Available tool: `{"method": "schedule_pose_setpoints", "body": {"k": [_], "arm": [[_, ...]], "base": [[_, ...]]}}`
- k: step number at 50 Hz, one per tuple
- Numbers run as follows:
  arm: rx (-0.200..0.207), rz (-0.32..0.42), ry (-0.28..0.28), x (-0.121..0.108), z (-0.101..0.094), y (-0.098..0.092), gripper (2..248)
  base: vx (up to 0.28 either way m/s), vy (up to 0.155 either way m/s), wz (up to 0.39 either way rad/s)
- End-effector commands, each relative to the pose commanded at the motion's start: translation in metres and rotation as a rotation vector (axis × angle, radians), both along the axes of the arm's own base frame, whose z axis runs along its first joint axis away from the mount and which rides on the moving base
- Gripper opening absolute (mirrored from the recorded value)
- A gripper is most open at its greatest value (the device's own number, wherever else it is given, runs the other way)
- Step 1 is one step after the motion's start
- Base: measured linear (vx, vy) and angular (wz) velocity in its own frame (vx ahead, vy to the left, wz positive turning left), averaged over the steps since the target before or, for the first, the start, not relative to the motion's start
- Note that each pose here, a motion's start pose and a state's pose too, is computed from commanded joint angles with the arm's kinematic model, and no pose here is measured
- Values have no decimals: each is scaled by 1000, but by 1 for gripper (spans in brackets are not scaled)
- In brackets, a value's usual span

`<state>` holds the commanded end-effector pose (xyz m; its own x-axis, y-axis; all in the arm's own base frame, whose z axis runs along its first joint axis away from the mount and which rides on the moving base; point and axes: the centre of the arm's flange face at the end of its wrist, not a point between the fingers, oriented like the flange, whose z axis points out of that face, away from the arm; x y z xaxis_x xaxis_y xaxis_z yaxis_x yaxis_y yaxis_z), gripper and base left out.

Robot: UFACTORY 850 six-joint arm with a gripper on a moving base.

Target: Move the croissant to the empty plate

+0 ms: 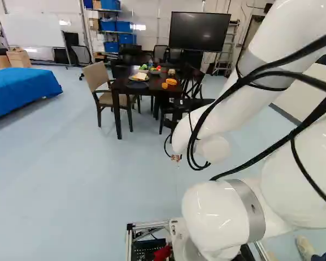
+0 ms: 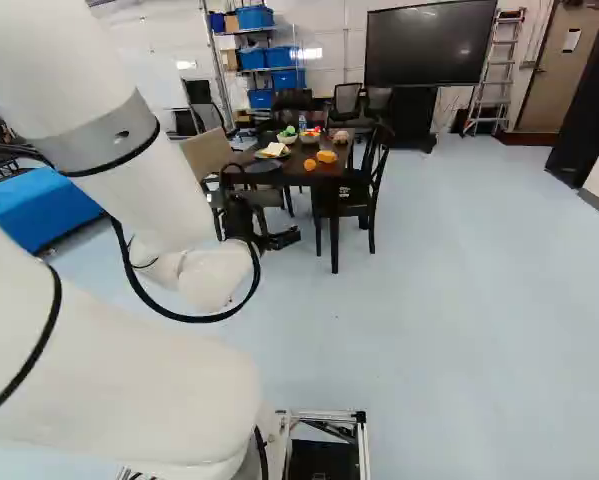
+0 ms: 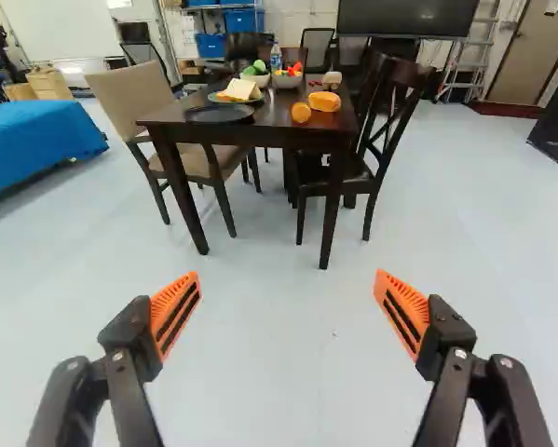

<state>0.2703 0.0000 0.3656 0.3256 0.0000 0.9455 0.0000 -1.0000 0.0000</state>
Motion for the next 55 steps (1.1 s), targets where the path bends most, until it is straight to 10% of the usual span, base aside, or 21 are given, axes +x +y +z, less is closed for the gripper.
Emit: {"method": "schedule_pose_setpoints", "body": {"k": [55], "arm": [[0, 0, 0, 0, 0, 0, 247]], "base": [[82, -7, 1]]}}
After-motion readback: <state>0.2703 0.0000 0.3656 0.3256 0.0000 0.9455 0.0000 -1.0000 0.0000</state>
